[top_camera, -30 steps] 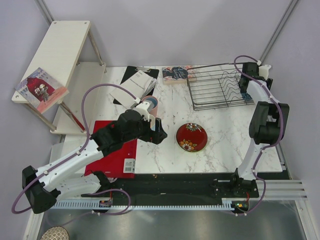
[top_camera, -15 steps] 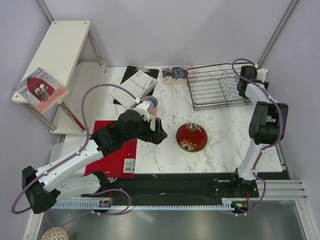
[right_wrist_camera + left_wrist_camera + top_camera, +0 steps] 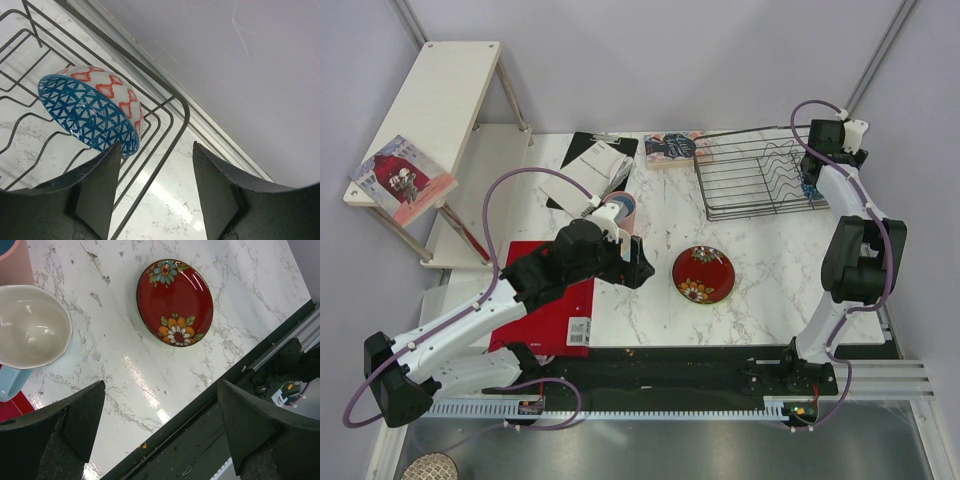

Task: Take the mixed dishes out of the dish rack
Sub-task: Pick up the bowl from the dish rack.

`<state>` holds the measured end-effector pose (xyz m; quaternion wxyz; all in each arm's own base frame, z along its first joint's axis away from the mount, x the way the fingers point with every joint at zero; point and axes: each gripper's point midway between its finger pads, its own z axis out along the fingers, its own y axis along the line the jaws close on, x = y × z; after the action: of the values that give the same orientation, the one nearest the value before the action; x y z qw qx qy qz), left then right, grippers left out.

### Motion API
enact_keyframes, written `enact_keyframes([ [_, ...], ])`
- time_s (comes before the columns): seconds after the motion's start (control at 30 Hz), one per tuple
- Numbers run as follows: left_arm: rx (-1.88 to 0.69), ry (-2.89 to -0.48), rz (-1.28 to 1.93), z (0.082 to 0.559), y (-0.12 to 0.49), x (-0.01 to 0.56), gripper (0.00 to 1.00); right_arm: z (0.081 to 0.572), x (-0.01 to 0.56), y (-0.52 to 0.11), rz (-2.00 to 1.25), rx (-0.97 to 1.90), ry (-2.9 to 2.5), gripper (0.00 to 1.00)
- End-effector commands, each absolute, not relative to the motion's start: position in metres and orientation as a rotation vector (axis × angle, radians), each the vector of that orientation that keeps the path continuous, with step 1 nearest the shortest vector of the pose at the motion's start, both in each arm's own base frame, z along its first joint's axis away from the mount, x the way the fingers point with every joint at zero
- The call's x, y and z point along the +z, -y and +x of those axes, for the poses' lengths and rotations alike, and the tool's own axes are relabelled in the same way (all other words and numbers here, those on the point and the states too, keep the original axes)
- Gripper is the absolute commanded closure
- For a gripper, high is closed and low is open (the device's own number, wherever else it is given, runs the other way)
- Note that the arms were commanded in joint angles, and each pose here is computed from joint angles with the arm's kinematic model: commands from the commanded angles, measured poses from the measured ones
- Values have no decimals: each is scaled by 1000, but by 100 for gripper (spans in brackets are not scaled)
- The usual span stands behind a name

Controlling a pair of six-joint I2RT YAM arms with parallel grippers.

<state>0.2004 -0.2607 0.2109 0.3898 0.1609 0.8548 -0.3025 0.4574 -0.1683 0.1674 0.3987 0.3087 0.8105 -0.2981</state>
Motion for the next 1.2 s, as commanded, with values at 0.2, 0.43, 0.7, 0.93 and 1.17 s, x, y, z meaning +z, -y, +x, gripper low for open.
enact_keyframes([
  [0.2, -773, -2150, 447, 200, 263, 213, 1, 488, 158, 166, 780, -693, -2045, 33],
  [0.43, -760, -2163, 454, 201, 263, 209, 1, 498, 140, 169, 793, -710, -2056, 36],
  [0.7, -753, -2167, 455, 202, 263, 207, 1, 498, 137, 183, 820, -789, -2030, 40],
  [0.93, -749, -2170, 456, 202, 263, 207, 1, 497, 139, 195, 830, -821, -2016, 58],
  [1.17, -747, -2168, 459, 203, 263, 207, 1, 494, 140, 201, 819, -840, -2019, 71],
])
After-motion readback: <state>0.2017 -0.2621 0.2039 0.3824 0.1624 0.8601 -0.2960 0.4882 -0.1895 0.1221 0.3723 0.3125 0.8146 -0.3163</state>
